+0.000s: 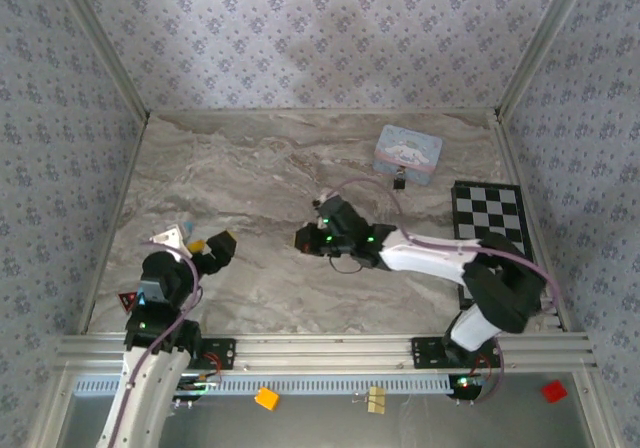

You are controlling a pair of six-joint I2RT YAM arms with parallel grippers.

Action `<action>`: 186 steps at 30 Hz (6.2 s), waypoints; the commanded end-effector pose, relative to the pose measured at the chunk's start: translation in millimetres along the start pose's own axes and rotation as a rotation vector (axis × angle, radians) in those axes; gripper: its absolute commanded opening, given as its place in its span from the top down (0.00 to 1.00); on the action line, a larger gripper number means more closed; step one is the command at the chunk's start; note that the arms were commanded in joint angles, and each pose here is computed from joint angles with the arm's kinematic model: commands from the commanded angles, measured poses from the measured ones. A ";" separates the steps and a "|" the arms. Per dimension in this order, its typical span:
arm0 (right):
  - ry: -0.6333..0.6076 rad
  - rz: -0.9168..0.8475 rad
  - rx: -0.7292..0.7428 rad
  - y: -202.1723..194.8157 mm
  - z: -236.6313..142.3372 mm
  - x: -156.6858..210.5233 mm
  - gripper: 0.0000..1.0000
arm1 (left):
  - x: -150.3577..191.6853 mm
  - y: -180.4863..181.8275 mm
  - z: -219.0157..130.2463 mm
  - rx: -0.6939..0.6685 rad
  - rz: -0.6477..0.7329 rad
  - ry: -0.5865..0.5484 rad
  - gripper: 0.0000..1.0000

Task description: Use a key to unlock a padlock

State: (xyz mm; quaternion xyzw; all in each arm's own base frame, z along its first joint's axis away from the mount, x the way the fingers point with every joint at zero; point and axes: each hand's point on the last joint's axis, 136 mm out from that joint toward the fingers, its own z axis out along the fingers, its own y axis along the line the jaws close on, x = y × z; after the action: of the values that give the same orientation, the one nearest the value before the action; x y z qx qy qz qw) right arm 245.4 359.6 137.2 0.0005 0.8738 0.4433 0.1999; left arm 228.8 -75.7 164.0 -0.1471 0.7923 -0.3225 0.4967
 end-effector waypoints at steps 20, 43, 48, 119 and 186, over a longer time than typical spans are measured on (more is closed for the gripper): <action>-0.319 0.378 -0.459 6.9 -98.1 -50.8 1.00 | 31.9 -233.2 57.2 0.626 0.049 0.280 0.09; -0.271 0.369 -0.499 23.7 -89.3 -39.2 1.00 | 54.9 -230.4 77.7 0.568 0.093 0.357 0.60; -0.276 0.371 -0.495 23.2 -87.7 -40.2 1.00 | 56.3 -226.7 77.5 0.555 0.100 0.360 0.69; -0.413 -0.367 -0.702 75.3 -141.8 -22.3 0.46 | 45.8 -262.0 41.4 0.583 -0.009 0.450 1.00; -0.315 -0.232 -0.300 -0.8 -131.8 -45.6 1.00 | 20.5 -221.2 41.5 0.391 0.124 0.326 0.26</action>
State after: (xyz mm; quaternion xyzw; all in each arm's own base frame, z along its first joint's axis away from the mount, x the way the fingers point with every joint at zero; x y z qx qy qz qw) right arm 230.5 267.0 262.9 -0.0690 0.6512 0.6458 0.3925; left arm 227.7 -289.5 271.1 0.0658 0.7860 -0.4982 0.3600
